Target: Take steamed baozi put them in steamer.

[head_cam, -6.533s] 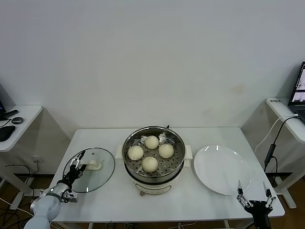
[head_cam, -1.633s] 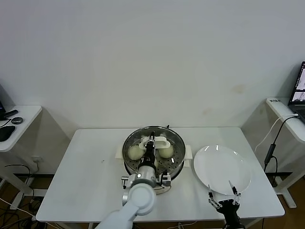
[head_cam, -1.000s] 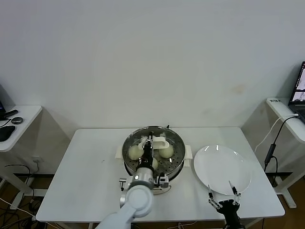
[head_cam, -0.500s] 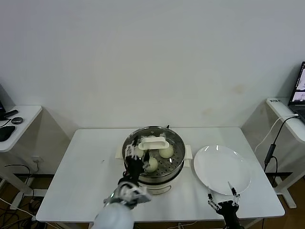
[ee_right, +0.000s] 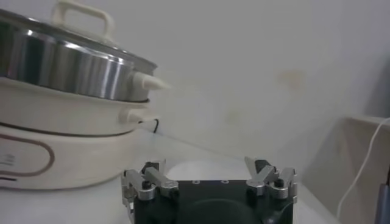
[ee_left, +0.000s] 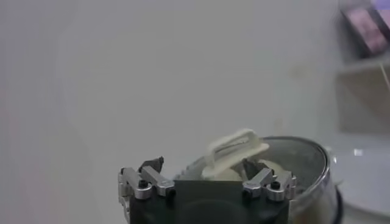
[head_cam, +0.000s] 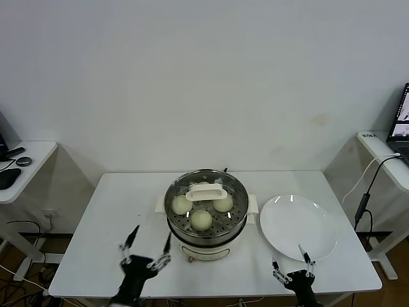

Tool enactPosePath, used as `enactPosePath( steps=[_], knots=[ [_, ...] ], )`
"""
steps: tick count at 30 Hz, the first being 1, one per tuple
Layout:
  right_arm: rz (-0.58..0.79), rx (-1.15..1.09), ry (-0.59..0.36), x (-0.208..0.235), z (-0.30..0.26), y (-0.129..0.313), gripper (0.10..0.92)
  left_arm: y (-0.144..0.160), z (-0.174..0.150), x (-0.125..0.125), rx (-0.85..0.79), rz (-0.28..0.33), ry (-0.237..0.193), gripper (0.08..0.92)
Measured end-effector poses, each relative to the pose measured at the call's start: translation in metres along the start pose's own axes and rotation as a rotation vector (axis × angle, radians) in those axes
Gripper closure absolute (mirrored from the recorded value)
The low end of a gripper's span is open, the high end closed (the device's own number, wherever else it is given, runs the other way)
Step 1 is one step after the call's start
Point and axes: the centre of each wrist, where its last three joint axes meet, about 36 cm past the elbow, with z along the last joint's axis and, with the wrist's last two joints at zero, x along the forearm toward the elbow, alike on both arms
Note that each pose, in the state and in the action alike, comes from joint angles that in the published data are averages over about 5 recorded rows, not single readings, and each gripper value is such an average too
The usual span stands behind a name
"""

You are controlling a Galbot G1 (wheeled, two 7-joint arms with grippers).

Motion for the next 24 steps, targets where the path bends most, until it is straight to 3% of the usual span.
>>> enactPosePath(
  steps=[10, 24],
  knots=[
    [-0.059, -0.064, 0.074, 0.011, -0.016, 0.002, 0.2, 0.021, 0.064, 0.045, 0.111, -0.146, 0.049, 0.177],
    [-0.061, -0.1, 0.099, 0.018, -0.019, 0.006, 0.2, 0.035, 0.095, 0.077, 0.108, -0.2, 0.081, 0.177]
  ],
)
